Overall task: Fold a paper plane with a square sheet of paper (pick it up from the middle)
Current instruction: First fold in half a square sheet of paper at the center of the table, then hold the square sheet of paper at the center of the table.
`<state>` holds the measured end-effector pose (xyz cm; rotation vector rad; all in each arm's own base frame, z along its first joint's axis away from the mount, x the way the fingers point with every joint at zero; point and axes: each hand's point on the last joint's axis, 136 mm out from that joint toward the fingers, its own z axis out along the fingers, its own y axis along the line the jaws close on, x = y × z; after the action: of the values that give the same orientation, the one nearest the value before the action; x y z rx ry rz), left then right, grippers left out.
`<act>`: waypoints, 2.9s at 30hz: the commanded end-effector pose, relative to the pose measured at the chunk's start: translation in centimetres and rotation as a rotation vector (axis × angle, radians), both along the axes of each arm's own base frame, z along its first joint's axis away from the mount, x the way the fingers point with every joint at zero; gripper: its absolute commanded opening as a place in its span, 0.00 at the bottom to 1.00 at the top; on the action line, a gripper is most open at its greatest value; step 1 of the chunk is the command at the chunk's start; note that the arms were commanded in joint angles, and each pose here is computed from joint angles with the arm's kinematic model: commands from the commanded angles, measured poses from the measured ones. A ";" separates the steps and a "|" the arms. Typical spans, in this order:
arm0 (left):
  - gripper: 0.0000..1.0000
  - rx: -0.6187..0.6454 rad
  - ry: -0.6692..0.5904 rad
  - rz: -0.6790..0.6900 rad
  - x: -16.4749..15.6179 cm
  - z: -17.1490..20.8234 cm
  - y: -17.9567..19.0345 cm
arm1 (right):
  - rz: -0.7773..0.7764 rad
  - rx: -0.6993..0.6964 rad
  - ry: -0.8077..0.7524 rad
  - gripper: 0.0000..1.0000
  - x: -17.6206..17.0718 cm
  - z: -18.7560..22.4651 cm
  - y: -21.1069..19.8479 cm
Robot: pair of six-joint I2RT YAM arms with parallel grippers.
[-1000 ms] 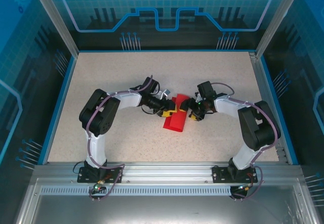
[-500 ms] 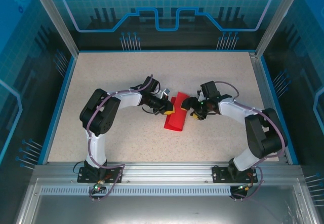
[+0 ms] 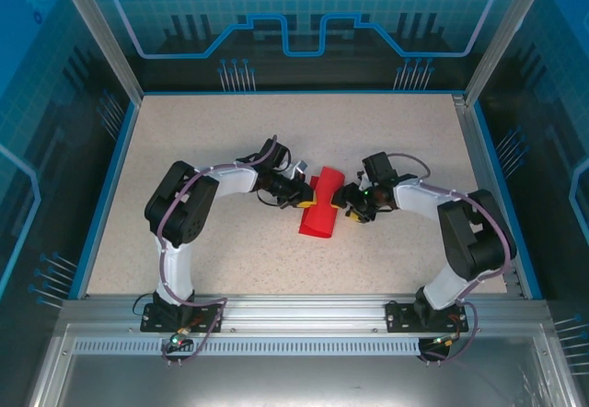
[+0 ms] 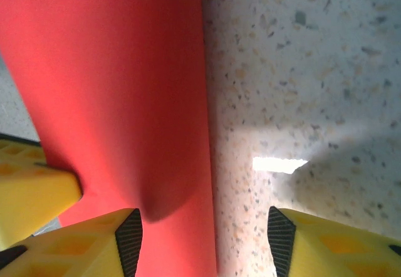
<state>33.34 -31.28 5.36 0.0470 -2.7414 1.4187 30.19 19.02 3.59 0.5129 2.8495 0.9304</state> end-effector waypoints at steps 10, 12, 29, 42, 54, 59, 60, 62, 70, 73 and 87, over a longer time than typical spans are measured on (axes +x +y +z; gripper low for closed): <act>0.18 0.017 0.013 0.034 -0.4 0.2 0.9 | 0.061 -0.048 0.019 0.55 0.8 -0.7 0.6; 0.31 0.020 -0.001 0.043 -0.2 0.7 1.0 | 0.056 -0.074 0.039 0.55 0.6 -1.2 0.4; 0.45 0.220 -0.113 0.292 1.7 2.3 8.8 | 0.071 -0.335 0.129 0.62 0.5 -2.2 0.6; 0.46 0.209 -0.110 0.296 1.4 1.9 9.3 | 0.022 -0.360 0.159 0.67 1.0 -2.1 1.4; 0.49 0.204 -0.117 0.301 1.1 2.0 9.7 | 0.038 -0.407 0.191 0.69 1.2 -2.8 1.2; 0.49 0.197 -0.124 0.300 1.1 2.2 9.6 | 0.035 -0.408 0.187 0.70 1.5 -2.8 1.3; 0.49 0.197 -0.122 0.298 1.1 2.2 9.6 | 0.046 -0.412 0.185 0.69 1.6 -2.8 1.4; 0.49 0.199 -0.121 0.297 1.1 2.2 9.6 | 0.061 -0.431 0.194 0.68 1.5 -2.8 1.3; 0.50 0.197 -0.111 0.287 1.0 1.9 9.4 | 0.066 -0.446 0.204 0.64 1.3 -3.4 0.8; 0.50 0.192 -0.109 0.279 1.0 2.0 9.3 | 0.066 -0.442 0.211 0.63 1.3 -3.7 0.8; 0.50 0.180 -0.093 0.270 1.1 1.8 9.0 | 0.033 -0.438 0.225 0.67 1.8 -3.8 0.9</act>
<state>34.29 -22.13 6.89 0.3961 -3.0512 1.2193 31.70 20.50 1.60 0.5369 3.1203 0.3126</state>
